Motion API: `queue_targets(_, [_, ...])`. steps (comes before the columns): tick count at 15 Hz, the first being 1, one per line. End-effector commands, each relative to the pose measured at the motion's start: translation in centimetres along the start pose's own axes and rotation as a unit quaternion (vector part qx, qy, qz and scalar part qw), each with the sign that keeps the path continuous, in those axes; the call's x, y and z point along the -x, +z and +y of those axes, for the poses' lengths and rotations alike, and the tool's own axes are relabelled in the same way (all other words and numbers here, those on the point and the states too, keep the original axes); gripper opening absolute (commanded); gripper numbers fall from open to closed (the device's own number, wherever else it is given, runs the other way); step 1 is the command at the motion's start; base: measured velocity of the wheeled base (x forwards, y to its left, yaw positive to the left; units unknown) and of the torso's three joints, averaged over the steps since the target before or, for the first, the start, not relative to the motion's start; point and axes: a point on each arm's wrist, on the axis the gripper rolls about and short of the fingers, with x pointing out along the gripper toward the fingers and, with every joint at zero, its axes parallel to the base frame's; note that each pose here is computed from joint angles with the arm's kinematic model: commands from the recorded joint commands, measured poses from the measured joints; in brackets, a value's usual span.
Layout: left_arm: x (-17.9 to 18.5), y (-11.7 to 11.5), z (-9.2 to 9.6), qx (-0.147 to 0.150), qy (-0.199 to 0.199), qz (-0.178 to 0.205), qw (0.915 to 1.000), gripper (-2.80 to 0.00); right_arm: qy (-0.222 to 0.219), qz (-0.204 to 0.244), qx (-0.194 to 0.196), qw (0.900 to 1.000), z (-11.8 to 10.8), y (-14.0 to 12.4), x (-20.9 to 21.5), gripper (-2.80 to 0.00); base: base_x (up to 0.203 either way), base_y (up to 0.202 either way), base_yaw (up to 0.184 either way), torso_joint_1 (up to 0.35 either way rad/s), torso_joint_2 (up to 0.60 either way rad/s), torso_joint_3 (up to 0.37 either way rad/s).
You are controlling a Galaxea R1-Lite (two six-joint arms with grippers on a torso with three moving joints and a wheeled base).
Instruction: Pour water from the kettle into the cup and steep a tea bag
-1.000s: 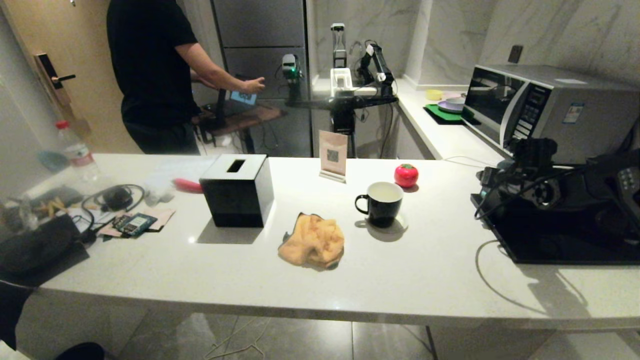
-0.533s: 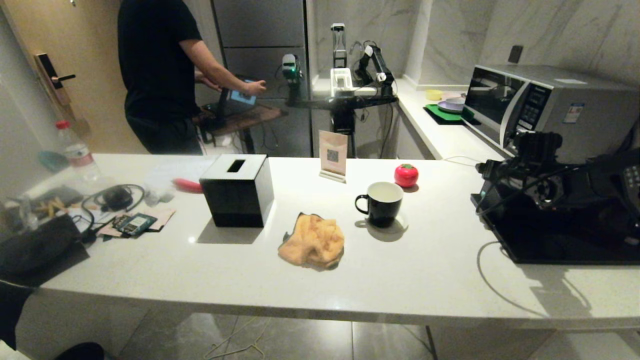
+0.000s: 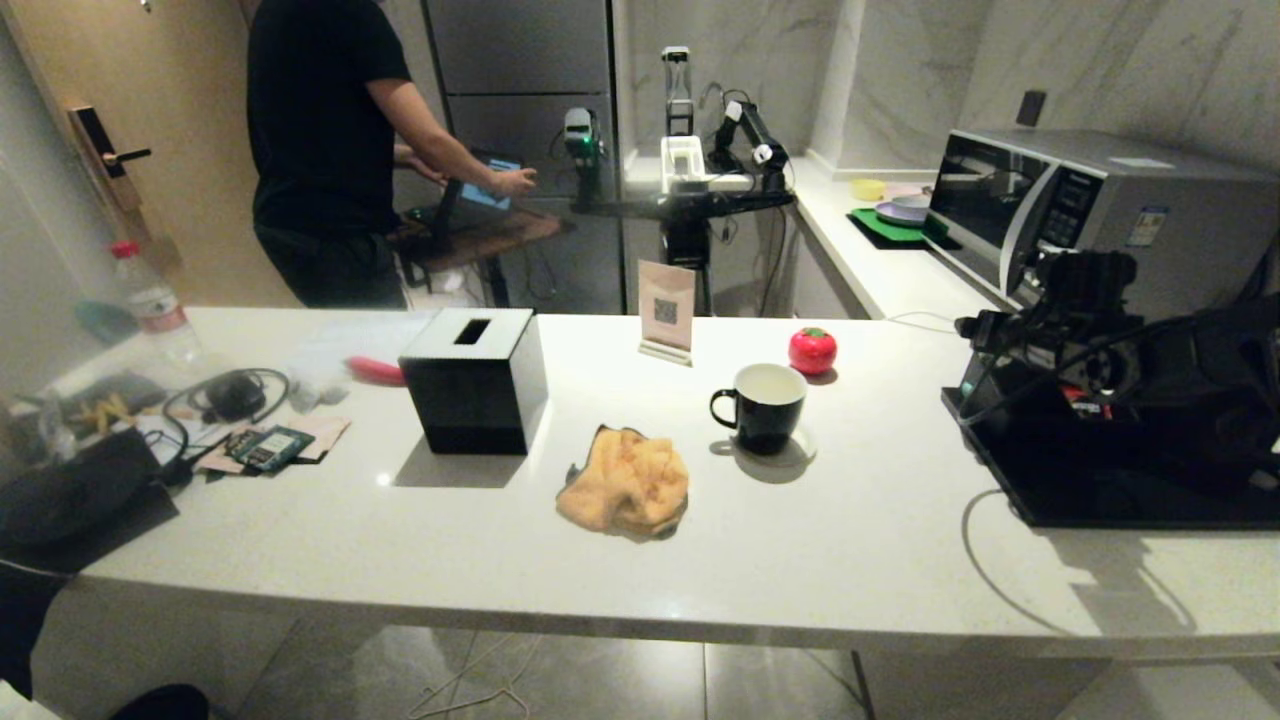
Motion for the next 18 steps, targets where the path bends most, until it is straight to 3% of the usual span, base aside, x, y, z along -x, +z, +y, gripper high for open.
queue_targets(1, [0.0,0.0,0.0,0.000,0.000,0.000,1.0000,-2.80,-0.005,-0.002,0.000,1.000,-0.2,0.4,0.1,0.00,0.000,0.000,0.000,0.000,0.00,0.000])
queue_targets(4, [0.0,0.0,0.0,0.000,0.000,0.000,1.0000,-2.80,-0.025,0.013,0.004,1.000,-0.3,0.8,0.0,0.00,0.000,0.000,0.000,0.000,0.00,0.000])
queue_targets(18, [0.0,0.0,0.0,0.000,0.000,0.000,1.0000,-2.80,-0.029,0.030,-0.012,0.999,-0.4,-0.6,-1.1,0.00,0.000,0.000,0.000,0.000,0.00,0.000])
